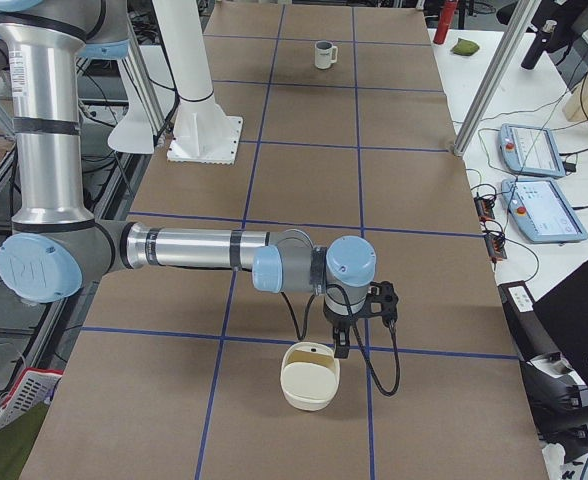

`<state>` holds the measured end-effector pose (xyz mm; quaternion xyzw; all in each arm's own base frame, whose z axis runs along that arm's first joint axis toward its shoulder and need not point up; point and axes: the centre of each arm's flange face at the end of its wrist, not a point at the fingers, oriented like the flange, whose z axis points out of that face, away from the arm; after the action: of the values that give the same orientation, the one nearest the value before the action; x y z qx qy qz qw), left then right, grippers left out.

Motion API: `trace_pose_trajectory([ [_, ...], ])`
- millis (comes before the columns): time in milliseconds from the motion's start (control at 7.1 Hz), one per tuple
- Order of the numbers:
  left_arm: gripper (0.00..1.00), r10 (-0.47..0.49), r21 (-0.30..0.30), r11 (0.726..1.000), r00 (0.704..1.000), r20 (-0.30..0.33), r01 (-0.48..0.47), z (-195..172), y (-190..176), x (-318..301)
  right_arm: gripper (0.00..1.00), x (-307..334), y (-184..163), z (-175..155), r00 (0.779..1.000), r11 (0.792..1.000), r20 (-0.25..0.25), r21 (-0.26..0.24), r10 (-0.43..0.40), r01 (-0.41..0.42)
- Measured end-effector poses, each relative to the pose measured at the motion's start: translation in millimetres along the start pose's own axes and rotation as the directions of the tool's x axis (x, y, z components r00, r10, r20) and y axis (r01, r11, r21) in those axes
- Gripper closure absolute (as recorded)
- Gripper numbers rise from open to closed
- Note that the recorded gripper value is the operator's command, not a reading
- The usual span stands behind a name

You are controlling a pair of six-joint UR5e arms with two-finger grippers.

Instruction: Left arm hands cup to right arm to dump lemon

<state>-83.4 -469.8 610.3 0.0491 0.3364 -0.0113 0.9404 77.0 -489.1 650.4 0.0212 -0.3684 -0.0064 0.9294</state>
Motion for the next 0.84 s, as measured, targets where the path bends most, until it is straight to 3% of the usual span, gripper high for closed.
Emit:
trace_pose_trajectory([
  [845,0.00,0.043,0.023,0.999,0.999,-0.008,-0.043,-9,-14,23,0.00,-3,0,-2,1.000,1.000,0.009,0.009,-0.003,0.003],
])
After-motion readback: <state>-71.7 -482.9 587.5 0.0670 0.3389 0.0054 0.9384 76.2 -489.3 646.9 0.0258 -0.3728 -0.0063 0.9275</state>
